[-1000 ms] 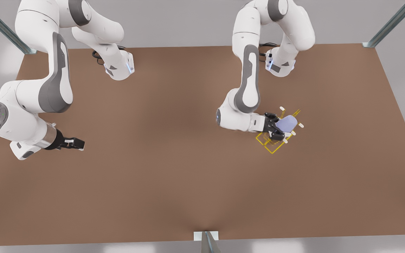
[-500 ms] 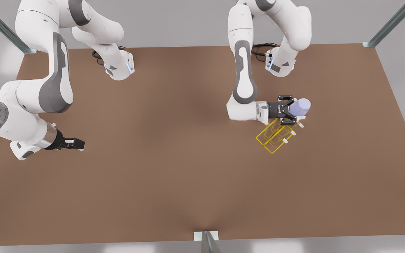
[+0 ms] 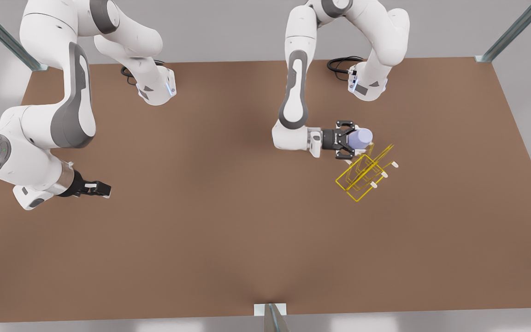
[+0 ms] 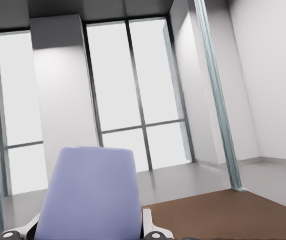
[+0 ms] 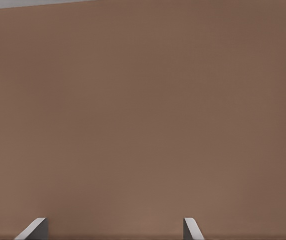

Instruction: Place the cup on the cup holder

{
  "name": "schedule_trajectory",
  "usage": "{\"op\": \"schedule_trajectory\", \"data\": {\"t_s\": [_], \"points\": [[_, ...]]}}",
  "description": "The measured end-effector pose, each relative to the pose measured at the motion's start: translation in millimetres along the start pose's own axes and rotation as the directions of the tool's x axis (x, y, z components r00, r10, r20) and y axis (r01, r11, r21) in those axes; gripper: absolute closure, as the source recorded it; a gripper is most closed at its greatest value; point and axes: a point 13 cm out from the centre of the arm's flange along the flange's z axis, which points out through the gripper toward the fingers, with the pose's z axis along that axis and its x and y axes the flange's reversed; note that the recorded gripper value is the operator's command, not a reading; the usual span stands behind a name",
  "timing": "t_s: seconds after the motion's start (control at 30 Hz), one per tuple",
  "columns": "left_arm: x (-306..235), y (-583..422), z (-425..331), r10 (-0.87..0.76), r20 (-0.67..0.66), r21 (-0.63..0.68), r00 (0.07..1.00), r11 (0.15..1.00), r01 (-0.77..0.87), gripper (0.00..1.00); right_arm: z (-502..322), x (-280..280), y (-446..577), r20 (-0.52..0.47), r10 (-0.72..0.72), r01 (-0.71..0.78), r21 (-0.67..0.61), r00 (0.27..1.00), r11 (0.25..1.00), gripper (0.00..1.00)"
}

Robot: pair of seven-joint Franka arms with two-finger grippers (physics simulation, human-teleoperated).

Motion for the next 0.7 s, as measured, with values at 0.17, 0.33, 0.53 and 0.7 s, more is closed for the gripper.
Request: {"op": "schedule_trajectory", "data": {"t_s": [0.17,0.33,0.53,0.7], "points": [[12,-9,-38,0.011,-0.048,0.068,0.999,0.998,-0.008,0.23,1,0,0,-0.002,0.000,0.000,0.000,1.000,1.000,0.00],[19,-25,-47,0.018,-0.062,0.110,0.998,0.994,-0.011,0.23,1,1,0,-0.005,0.000,0.000,0.000,1.000,1.000,0.00],[16,-43,-25,0.009,0.004,0.091,1.000,0.996,-0.009,0.23,1,2,0,-0.008,0.001,-0.001,0.001,1.000,1.000,0.00],[12,-63,-16,0.010,0.015,0.101,1.000,0.995,-0.011,0.23,1,2,0,-0.010,0.001,-0.001,0.003,1.000,1.000,0.00]]}}
